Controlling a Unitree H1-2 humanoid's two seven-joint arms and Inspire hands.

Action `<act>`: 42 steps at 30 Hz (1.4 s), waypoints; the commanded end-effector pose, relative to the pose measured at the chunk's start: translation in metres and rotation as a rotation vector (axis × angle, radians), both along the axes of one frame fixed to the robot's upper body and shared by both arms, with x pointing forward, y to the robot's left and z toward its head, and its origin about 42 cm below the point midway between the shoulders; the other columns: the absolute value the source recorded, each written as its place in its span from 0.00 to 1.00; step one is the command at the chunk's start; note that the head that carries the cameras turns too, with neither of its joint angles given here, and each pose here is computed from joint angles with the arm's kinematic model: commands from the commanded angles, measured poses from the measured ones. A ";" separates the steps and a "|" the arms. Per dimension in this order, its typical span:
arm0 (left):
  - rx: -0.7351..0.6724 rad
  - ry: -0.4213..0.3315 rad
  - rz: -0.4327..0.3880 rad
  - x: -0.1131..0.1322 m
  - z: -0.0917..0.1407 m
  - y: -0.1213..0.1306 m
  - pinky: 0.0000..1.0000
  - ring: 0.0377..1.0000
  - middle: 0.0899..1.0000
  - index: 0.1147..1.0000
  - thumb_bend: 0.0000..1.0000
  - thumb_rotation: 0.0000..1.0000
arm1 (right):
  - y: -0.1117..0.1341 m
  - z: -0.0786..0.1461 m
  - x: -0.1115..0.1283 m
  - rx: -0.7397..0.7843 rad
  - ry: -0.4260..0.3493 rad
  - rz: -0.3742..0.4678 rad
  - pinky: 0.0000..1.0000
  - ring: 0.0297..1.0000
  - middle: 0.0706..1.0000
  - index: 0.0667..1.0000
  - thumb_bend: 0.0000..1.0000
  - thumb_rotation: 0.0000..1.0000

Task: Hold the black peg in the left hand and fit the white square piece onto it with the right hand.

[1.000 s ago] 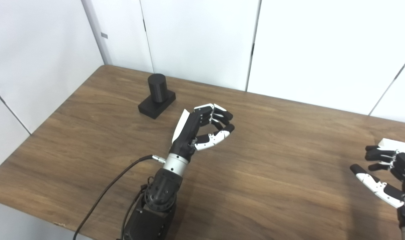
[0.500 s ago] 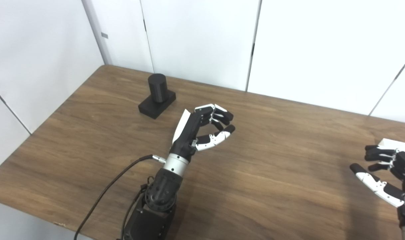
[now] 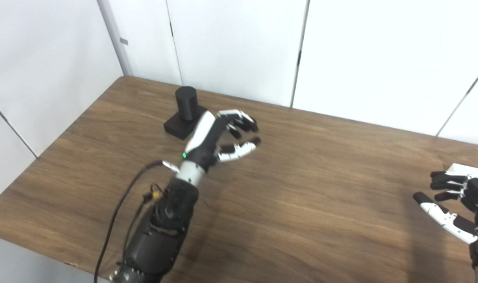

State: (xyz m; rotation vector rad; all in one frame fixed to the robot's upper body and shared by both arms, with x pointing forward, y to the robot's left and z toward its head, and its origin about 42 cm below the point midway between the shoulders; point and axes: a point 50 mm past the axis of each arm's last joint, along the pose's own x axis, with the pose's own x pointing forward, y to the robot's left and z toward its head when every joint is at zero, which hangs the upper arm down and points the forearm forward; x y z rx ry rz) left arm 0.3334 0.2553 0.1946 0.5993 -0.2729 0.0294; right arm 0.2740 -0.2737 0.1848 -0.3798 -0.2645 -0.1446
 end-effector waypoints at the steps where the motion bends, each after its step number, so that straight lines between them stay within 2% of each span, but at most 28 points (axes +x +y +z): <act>1: 0.056 -0.096 0.022 0.010 0.031 0.003 0.53 0.63 0.66 0.43 0.51 0.08 | 0.001 0.019 0.003 -0.033 -0.089 0.000 0.44 0.54 0.58 0.45 0.49 0.11; 9: 0.183 -0.130 0.133 0.024 0.055 0.015 0.56 0.66 0.69 0.43 0.51 0.08 | 0.000 0.018 0.004 -0.086 -0.096 -0.029 0.42 0.54 0.58 0.45 0.49 0.11; 15: 0.228 -0.137 0.198 0.038 0.068 0.027 0.57 0.66 0.68 0.43 0.51 0.08 | 0.001 0.020 0.004 -0.087 -0.099 -0.028 0.41 0.52 0.57 0.45 0.49 0.11; 17: 0.241 -0.137 0.213 0.043 0.073 0.031 0.58 0.67 0.68 0.61 0.69 0.23 | 0.001 0.020 0.004 -0.083 -0.096 -0.026 0.41 0.52 0.57 0.45 0.49 0.11; 19: 0.261 -0.145 0.226 0.048 0.078 0.034 0.60 0.69 0.70 0.65 0.72 0.26 | 0.001 0.020 0.004 -0.080 -0.096 -0.020 0.41 0.52 0.57 0.45 0.49 0.11; 23: 0.304 -0.161 0.257 0.057 0.085 0.040 0.61 0.72 0.74 0.68 0.74 0.27 | 0.005 0.021 0.002 -0.081 -0.092 -0.022 0.42 0.53 0.58 0.45 0.49 0.11; 27: 0.361 -0.176 0.312 0.065 0.091 0.049 0.57 0.72 0.78 0.71 0.77 0.29 | 0.004 0.020 0.002 -0.086 -0.093 -0.020 0.43 0.53 0.58 0.45 0.49 0.11; 33: 0.471 -0.167 0.404 0.075 0.097 0.066 0.71 0.84 0.83 0.75 0.78 0.33 | 0.004 0.021 0.001 -0.074 -0.089 -0.022 0.43 0.53 0.58 0.45 0.49 0.11; 42: 0.553 -0.142 0.498 0.085 0.095 0.090 0.76 0.90 0.87 0.78 0.78 0.34 | 0.002 0.023 0.001 -0.080 -0.095 -0.026 0.41 0.52 0.57 0.45 0.49 0.11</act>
